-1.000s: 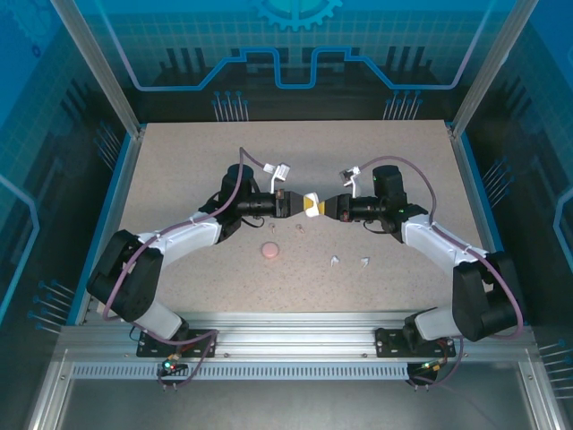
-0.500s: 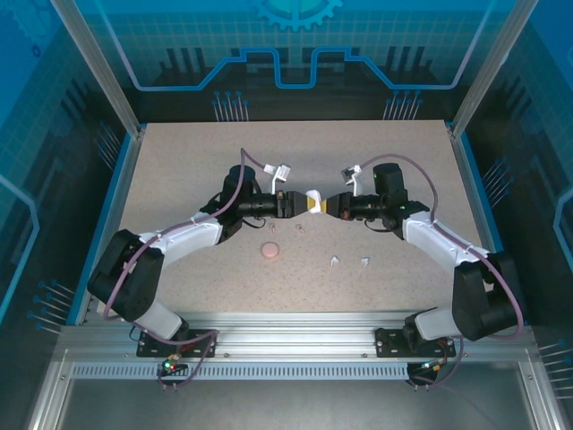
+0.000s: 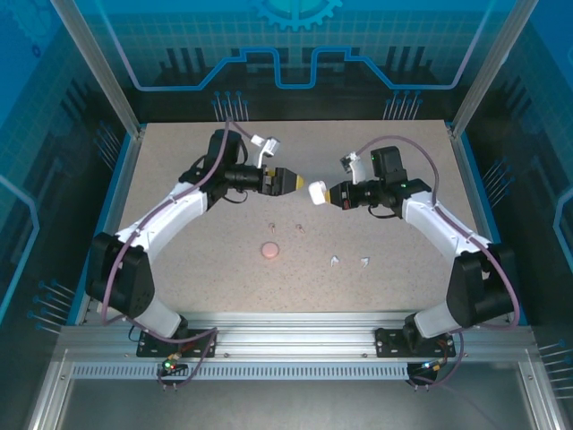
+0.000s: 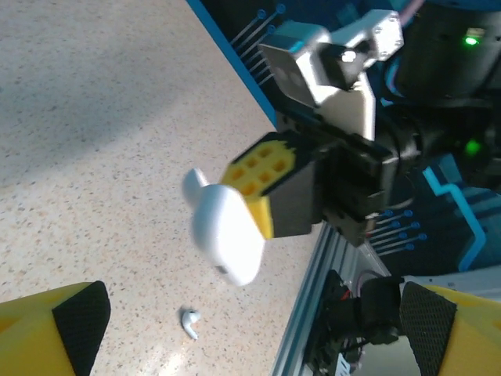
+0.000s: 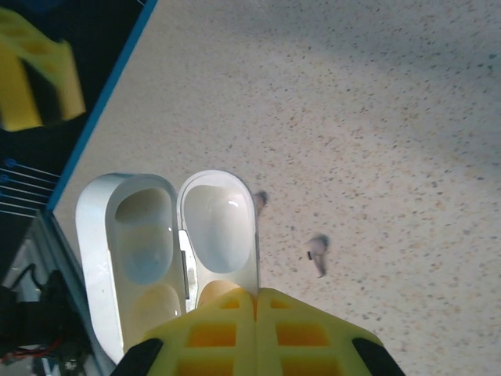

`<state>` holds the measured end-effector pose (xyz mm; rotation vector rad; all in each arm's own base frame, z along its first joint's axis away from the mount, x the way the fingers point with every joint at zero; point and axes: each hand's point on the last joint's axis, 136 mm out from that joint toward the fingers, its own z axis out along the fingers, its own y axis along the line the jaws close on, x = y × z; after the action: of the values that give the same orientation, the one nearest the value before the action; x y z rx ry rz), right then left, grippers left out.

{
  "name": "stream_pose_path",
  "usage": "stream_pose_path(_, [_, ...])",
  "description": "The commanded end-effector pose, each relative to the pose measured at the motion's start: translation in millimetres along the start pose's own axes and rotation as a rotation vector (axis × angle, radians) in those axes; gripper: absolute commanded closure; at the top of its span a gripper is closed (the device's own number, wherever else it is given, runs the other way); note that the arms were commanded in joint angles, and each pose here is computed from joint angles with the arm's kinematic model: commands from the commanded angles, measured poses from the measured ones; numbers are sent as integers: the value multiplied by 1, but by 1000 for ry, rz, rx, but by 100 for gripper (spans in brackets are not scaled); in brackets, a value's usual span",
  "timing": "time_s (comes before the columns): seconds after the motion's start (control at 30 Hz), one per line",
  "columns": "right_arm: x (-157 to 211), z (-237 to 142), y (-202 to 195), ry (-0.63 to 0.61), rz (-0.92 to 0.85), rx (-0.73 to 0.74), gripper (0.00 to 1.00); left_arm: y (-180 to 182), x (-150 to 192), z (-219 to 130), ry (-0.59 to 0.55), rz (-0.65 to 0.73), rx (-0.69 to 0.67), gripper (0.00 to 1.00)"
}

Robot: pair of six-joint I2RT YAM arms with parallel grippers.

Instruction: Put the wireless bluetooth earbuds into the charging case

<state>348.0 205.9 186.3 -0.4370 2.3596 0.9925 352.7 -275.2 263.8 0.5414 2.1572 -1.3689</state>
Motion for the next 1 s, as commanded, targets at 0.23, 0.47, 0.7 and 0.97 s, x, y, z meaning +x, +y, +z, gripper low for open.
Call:
stream_pose_path(0.23, [4, 7, 0, 121, -157, -26, 100, 17, 46, 16, 329, -58, 73, 12])
stream_pose_path(0.47, [13, 17, 9, 174, -179, -51, 100, 18, 38, 26, 352, -71, 133, 30])
stream_pose_path(0.7, [16, 27, 20, 204, -206, -62, 100, 20, 42, 35, 381, -84, 161, 37])
stream_pose_path(0.97, [13, 31, 27, 206, -219, -68, 100, 21, 53, 40, 407, -100, 180, 48])
